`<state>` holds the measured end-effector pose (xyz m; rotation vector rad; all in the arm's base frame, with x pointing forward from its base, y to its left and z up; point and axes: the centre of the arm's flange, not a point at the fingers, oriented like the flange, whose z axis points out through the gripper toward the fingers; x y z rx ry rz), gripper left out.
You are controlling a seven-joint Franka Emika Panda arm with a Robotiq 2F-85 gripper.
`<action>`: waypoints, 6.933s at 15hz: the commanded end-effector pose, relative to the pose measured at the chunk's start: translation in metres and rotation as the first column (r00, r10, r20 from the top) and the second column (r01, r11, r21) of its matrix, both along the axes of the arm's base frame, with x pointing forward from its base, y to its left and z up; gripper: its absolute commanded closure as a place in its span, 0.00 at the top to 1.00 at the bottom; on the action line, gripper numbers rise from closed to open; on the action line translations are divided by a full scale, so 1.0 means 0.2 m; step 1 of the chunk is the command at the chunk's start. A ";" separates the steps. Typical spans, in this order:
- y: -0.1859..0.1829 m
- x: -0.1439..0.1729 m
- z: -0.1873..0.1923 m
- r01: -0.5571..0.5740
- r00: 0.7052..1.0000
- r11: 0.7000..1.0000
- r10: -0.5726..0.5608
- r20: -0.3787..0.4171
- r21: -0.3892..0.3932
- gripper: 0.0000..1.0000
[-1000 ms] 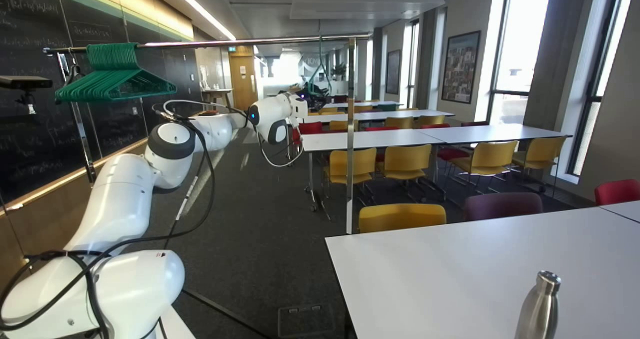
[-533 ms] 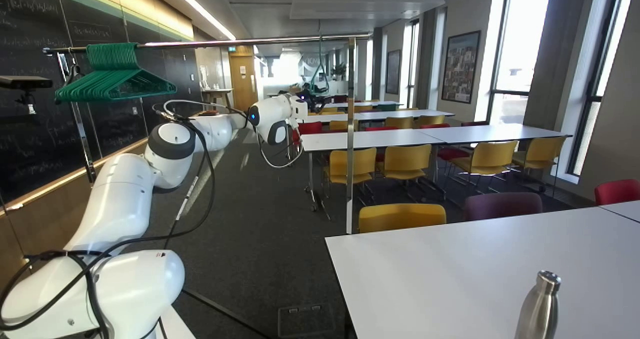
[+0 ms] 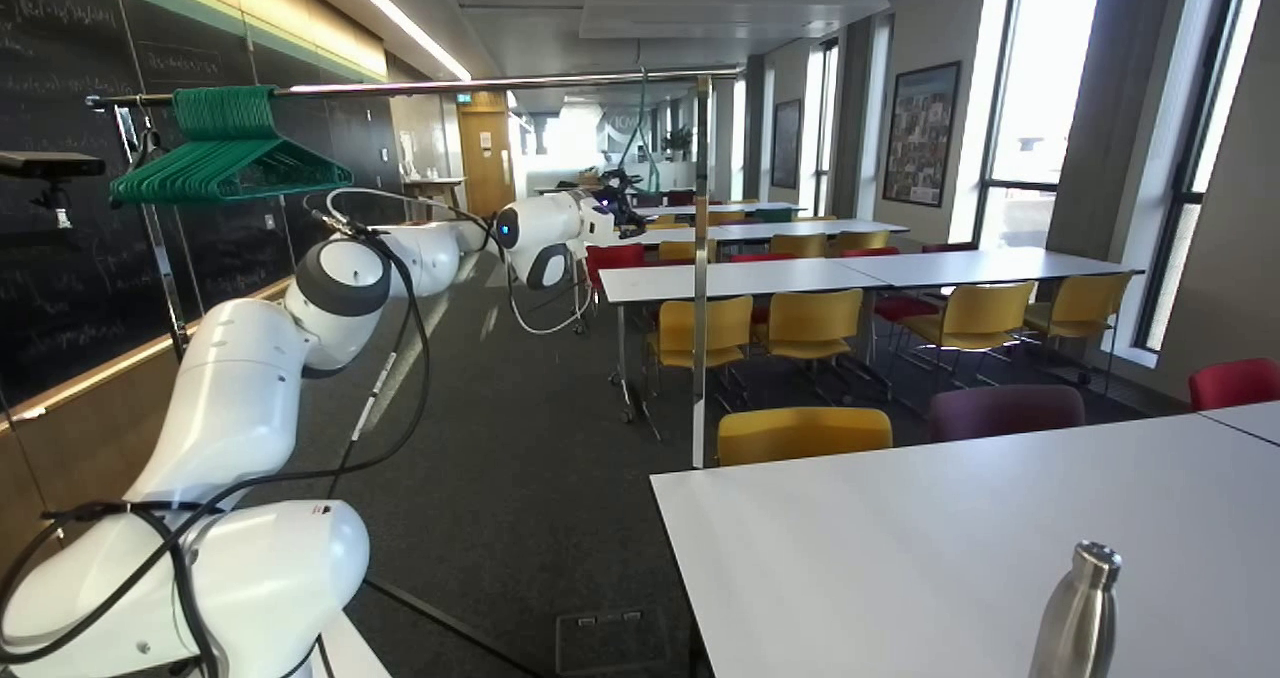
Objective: Put one green hanger on the table.
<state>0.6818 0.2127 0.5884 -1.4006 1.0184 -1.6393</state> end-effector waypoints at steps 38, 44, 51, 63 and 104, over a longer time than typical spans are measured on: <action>-0.06 -0.33 0.22 -0.110 0.992 0.957 0.124 -0.038 0.267 0.90; -0.06 -0.32 0.21 -0.109 0.991 0.960 0.126 -0.049 0.259 1.00; -0.08 -0.32 0.21 -0.092 0.994 0.957 0.106 -0.040 0.274 1.00; -0.34 -0.30 0.20 0.136 0.986 0.980 -0.149 0.079 0.145 1.00; -0.16 -0.25 0.22 -0.057 0.997 0.968 0.069 -0.038 0.246 0.02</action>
